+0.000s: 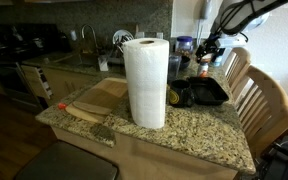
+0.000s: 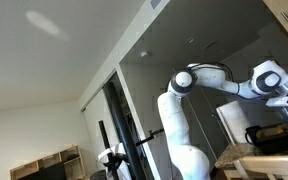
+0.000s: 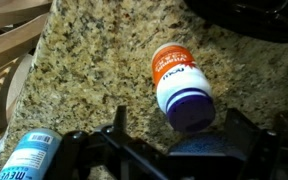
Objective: Put the white and orange bottle in the black bowl, move the clear bottle to the right, move the glass jar to the left
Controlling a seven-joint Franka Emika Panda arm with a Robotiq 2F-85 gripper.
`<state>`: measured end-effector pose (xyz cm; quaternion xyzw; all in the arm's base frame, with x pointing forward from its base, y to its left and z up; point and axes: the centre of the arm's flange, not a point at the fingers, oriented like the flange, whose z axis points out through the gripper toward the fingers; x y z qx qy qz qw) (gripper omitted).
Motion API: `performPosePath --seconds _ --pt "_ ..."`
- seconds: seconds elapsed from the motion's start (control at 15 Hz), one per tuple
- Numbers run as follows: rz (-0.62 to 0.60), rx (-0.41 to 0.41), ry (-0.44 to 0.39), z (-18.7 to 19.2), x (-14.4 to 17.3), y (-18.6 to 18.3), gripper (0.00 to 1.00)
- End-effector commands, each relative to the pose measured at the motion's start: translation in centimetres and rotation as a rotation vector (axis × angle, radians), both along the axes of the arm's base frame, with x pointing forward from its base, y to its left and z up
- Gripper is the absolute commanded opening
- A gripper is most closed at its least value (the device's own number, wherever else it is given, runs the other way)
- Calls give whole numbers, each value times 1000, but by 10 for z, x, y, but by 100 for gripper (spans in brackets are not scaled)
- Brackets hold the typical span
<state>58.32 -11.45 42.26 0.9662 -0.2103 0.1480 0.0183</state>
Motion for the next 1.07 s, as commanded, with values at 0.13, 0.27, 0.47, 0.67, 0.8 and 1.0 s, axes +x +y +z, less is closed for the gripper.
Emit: performPosePath --seconds 0.13,0.27,0.47,0.67,0.8,1.0 --pt "26 5 10 -4 0 1 97" --pt "35 9 18 -7 1 2 73" --pt "45 24 26 -7 1 4 57" --pt "52 32 32 -1 -1 4 37" --pt "54 26 22 5 -1 3 22" --pt "54 10 20 5 0 2 19"
